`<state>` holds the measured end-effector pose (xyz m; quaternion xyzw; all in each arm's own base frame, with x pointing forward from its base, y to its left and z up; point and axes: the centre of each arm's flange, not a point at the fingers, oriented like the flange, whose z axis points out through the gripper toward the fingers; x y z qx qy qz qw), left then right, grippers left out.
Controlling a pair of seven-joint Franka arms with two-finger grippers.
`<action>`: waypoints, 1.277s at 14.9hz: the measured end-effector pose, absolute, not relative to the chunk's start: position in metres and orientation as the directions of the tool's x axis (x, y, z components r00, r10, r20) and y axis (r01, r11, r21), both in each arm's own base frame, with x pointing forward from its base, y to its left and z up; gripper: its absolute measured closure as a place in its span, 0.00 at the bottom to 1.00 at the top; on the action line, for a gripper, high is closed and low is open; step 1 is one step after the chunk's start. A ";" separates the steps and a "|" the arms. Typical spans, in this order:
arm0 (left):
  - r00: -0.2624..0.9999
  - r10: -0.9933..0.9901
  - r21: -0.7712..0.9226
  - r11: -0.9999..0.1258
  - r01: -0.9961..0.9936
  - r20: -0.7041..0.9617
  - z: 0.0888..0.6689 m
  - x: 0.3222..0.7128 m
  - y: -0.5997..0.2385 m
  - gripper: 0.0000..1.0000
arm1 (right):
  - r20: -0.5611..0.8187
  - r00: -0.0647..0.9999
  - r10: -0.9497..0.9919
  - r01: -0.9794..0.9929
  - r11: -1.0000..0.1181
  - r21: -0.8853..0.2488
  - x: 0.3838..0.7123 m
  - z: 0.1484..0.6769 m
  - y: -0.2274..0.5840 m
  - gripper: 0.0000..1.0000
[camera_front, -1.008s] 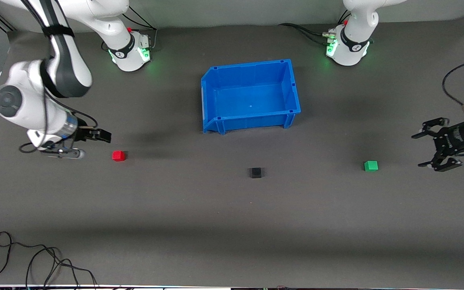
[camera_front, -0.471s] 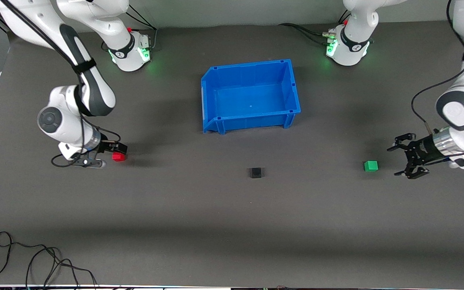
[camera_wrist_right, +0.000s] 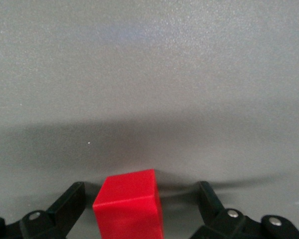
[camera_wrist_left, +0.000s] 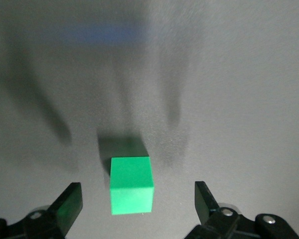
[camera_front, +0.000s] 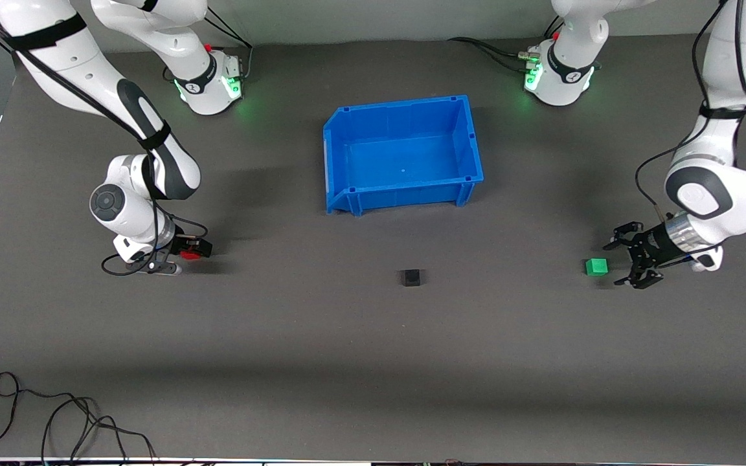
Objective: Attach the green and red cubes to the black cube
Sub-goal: 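Close the right gripper on the red cube while the left gripper grasps green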
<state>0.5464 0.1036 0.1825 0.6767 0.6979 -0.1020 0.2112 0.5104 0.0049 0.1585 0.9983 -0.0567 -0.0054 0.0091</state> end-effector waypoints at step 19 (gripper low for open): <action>0.020 0.909 0.157 0.051 0.986 -0.416 0.171 0.548 0.098 0.63 | 0.017 0.994 -0.111 -0.111 -0.994 0.014 0.515 0.172 0.005 0.60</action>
